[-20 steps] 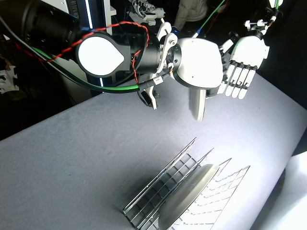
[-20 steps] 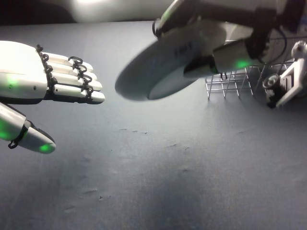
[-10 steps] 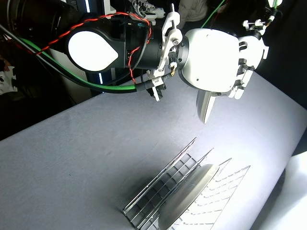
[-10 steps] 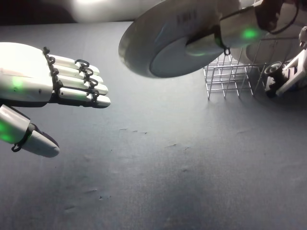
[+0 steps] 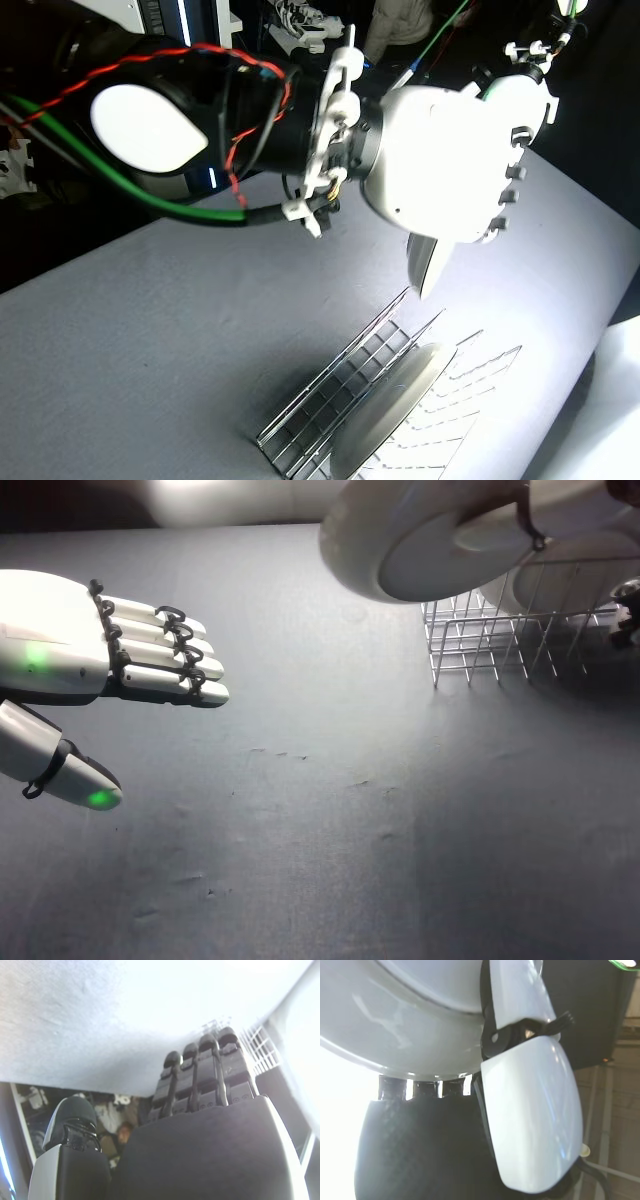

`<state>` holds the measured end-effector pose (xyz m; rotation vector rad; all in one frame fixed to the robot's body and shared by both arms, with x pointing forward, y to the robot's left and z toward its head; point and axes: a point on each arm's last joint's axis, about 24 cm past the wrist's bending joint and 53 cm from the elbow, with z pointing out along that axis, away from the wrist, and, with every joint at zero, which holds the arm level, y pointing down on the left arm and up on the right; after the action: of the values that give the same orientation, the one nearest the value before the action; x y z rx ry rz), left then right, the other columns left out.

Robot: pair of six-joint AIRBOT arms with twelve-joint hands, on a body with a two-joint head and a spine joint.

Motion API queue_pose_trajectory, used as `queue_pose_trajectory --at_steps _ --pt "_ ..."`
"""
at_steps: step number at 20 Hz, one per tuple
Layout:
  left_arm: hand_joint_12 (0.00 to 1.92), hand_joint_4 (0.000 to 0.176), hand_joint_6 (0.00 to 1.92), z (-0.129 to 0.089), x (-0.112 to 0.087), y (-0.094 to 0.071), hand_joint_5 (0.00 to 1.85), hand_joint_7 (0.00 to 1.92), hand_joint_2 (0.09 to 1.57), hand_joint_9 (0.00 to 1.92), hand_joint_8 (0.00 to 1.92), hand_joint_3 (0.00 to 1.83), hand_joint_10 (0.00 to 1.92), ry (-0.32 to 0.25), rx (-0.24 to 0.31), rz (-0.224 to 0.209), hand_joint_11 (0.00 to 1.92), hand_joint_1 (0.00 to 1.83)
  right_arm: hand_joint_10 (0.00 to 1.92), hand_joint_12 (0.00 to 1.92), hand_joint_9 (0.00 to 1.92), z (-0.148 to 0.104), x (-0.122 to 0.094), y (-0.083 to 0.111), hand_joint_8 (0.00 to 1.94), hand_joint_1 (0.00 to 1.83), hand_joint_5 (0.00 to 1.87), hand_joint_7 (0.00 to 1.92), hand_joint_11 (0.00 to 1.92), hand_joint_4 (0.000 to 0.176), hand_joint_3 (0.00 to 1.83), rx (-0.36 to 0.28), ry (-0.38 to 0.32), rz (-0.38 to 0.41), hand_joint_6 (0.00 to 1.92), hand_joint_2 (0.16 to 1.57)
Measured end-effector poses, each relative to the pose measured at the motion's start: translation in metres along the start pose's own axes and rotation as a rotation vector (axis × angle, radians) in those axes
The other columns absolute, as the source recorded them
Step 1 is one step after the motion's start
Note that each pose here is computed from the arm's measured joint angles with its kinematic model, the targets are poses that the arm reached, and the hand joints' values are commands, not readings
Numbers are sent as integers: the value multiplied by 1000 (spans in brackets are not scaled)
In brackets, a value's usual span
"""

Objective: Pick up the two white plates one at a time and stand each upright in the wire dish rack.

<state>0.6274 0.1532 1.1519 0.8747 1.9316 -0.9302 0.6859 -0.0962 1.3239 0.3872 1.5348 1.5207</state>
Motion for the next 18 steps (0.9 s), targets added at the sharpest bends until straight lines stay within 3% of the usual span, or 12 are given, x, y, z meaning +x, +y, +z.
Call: queue_pose_trajectory --at_steps 7,13,18 --pt "0 0 0 1 1 1 0 0 1171 0 0 3 0 3 -3 -2 0 0 999 949 1012 -12 -23 -44 809 1387 959 1091 945 0 0 98 -33 -41 952 1076" --pt "0 0 0 1 2 1 0 0 1165 0 0 0 0 6 -4 -1 0 0 1049 985 984 -19 -28 -63 854 1382 906 1057 912 0 1 114 -40 -68 1038 1093" --pt "0 0 0 1 3 1 0 0 1171 0 0 2 0 7 -5 -2 0 0 972 921 1036 -26 -29 -80 758 1388 956 1108 969 0 0 136 -33 -101 960 1071"
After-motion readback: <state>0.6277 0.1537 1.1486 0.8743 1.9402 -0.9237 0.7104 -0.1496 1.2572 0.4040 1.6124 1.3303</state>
